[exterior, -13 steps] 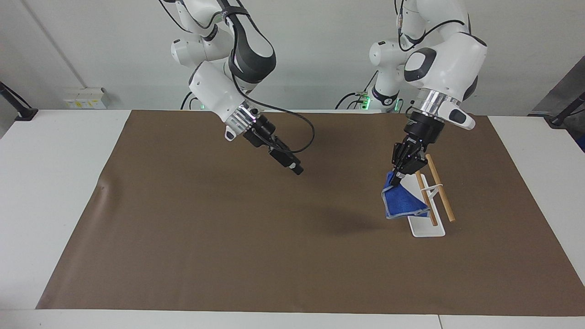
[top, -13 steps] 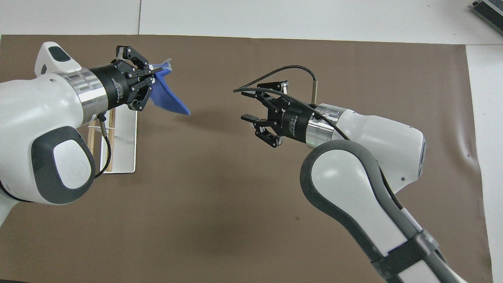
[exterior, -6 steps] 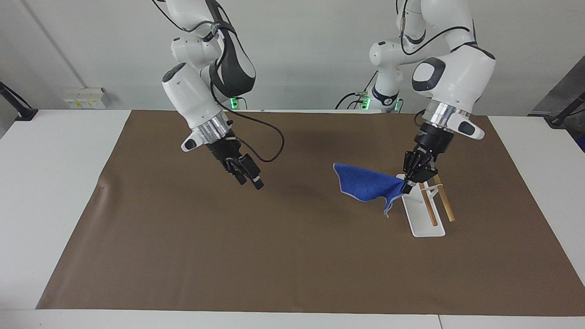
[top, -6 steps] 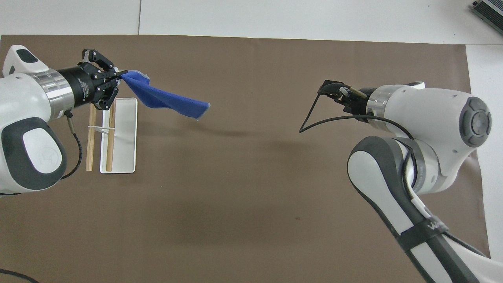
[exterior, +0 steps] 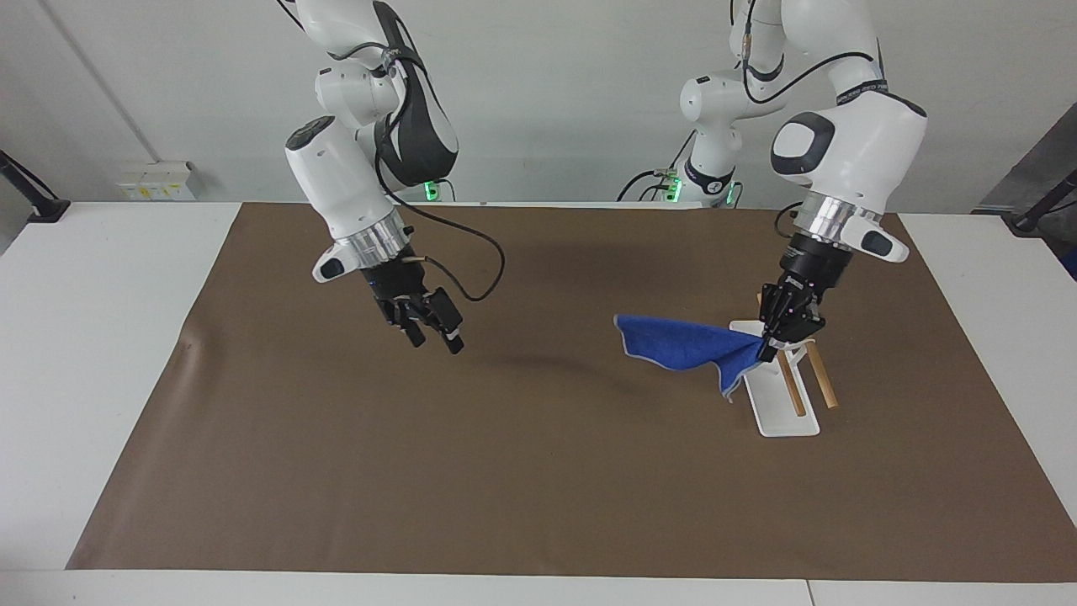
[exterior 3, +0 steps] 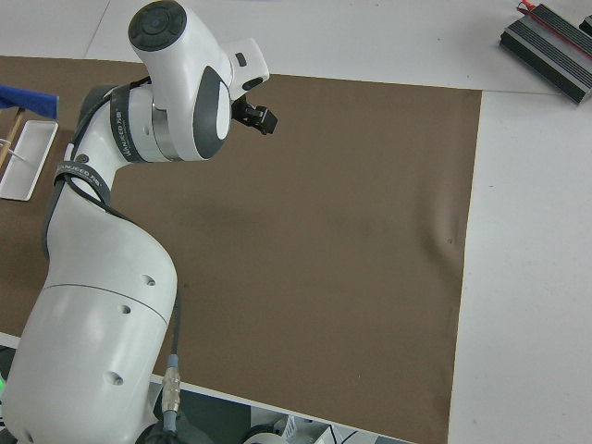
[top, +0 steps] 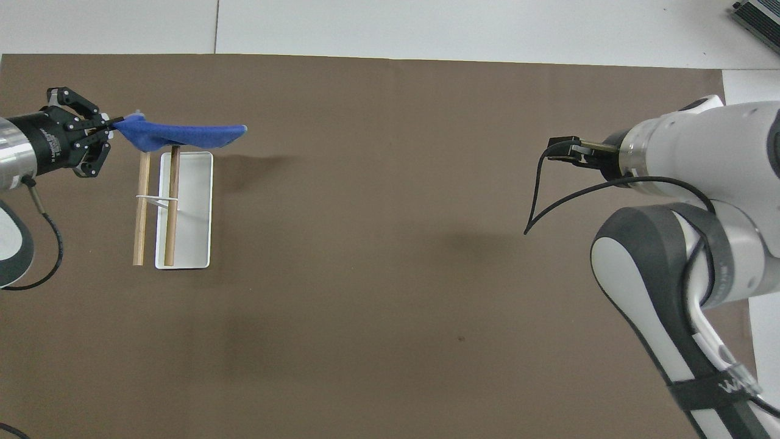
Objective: Right arm passes towel to left arm to hang
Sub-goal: 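Move the towel with the left gripper over the wooden sticks on the tray, then lower the towel onto the sticks and open the left gripper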
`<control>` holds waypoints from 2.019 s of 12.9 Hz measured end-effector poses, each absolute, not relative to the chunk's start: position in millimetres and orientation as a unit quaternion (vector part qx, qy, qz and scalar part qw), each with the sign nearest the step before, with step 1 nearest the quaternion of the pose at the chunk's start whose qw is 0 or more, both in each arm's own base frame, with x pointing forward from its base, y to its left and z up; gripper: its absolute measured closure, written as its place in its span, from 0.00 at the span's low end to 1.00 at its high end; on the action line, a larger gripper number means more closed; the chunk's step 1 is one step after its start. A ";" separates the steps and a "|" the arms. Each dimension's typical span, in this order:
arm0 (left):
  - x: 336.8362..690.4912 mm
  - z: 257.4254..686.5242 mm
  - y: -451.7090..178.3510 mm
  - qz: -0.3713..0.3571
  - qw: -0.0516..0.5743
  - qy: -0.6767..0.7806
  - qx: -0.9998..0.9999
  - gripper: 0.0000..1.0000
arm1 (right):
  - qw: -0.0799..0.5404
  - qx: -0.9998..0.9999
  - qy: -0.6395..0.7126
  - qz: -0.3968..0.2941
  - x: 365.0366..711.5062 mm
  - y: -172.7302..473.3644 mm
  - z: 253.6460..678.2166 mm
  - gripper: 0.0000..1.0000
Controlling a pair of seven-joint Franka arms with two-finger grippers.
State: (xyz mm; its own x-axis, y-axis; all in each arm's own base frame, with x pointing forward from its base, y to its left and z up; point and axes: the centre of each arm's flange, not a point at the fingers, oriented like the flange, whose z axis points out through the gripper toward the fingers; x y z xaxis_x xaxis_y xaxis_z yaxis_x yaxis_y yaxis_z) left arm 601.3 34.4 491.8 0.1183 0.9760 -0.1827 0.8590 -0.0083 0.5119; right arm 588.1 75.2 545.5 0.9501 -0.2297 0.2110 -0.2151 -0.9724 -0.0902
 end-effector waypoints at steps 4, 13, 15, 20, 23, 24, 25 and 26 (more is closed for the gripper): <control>592.5 510.9 47.4 0.094 0.165 0.608 0.771 0.98 | 0.016 -0.991 0.097 -0.091 559.2 39.3 598.1 0.00; 577.6 491.5 49.4 0.085 0.104 0.590 0.796 0.98 | 0.006 -0.994 0.101 -0.042 534.4 12.4 609.1 0.00; 573.0 472.6 56.5 0.089 0.104 0.595 0.792 0.98 | 0.009 -0.994 0.102 -0.030 533.0 -19.9 614.8 0.00; 560.3 438.9 71.6 0.087 0.095 0.593 0.795 0.98 | 0.011 -0.996 0.082 -0.018 537.5 -35.1 617.0 0.00; 556.7 430.3 71.4 0.083 0.092 0.593 0.796 0.94 | 0.011 -0.997 0.078 -0.016 537.9 -31.3 616.3 0.00; 556.8 430.8 71.6 0.084 0.092 0.590 0.797 0.85 | 0.010 -0.997 0.079 -0.016 537.7 -32.5 616.4 0.00; 557.3 432.8 73.4 0.087 0.093 0.586 0.801 0.69 | 0.010 -0.997 0.080 -0.014 537.0 -33.3 617.5 0.00; 558.9 437.9 78.5 0.093 0.094 0.584 0.801 0.57 | 0.010 -0.997 0.080 -0.008 534.7 -33.4 620.9 0.00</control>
